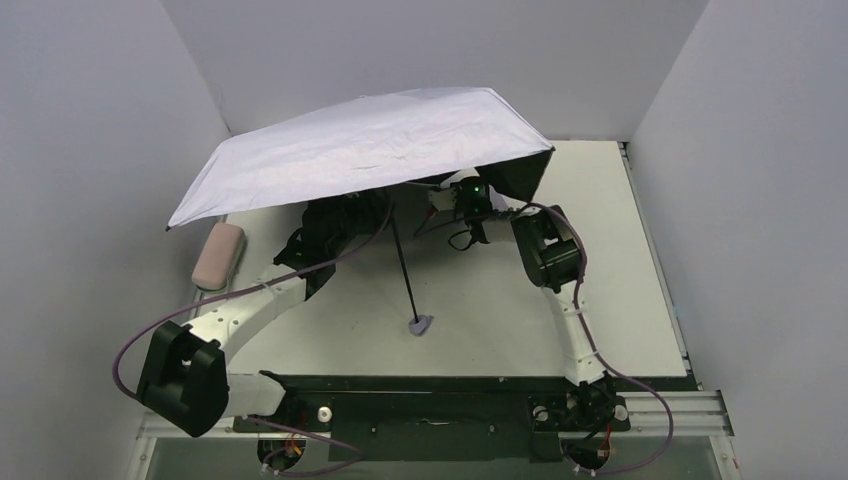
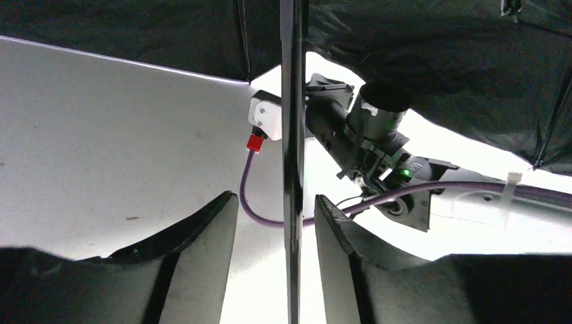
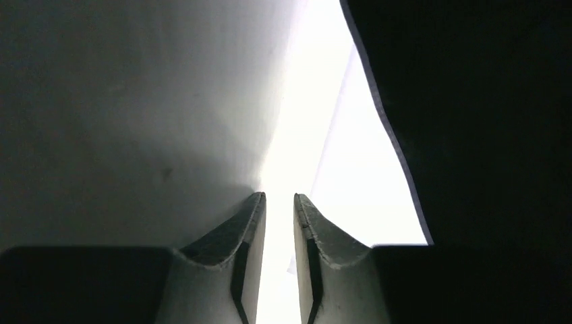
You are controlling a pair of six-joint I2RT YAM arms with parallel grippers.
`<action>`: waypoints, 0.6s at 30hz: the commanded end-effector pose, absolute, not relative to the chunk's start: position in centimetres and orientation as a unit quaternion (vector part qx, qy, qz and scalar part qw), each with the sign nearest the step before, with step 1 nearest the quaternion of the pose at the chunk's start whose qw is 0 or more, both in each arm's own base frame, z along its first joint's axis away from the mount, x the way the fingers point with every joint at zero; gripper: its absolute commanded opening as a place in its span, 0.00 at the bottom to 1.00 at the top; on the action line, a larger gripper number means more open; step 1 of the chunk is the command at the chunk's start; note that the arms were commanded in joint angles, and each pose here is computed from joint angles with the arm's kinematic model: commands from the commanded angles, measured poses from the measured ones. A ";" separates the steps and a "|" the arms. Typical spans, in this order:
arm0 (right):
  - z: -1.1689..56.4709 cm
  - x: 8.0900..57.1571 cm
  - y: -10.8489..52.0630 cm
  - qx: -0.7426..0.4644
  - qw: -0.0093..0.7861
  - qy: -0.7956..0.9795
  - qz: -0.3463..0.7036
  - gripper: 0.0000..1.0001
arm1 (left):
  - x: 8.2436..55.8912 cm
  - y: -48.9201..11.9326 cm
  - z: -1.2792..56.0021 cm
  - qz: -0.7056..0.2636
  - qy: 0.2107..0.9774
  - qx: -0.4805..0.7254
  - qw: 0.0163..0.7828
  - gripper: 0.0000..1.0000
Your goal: Open the umbrella
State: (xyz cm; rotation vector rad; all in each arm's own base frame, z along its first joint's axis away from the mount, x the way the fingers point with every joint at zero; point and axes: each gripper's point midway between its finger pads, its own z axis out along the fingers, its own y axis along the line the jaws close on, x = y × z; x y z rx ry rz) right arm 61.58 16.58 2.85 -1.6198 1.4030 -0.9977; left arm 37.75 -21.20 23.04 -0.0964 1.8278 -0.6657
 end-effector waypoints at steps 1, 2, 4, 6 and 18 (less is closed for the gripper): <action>5.5 59.2 19.5 -0.626 0.430 0.530 -0.377 0.22 | 37.6 -21.2 24.6 -0.299 0.756 -0.037 0.581 0.46; 6.2 58.9 19.7 -0.622 0.438 0.529 -0.376 0.25 | 37.3 -21.2 24.4 -0.299 0.757 -0.035 0.580 0.50; 6.4 57.9 20.1 -0.617 0.445 0.533 -0.370 0.29 | 36.8 -21.1 24.3 -0.302 0.756 -0.033 0.580 0.57; 6.9 57.1 20.2 -0.608 0.454 0.537 -0.368 0.34 | 36.3 -20.8 24.3 -0.303 0.754 -0.032 0.582 0.73; 10.0 52.8 17.9 -0.543 0.476 0.596 -0.351 0.58 | 32.4 -15.7 22.0 -0.236 0.775 0.003 0.586 0.97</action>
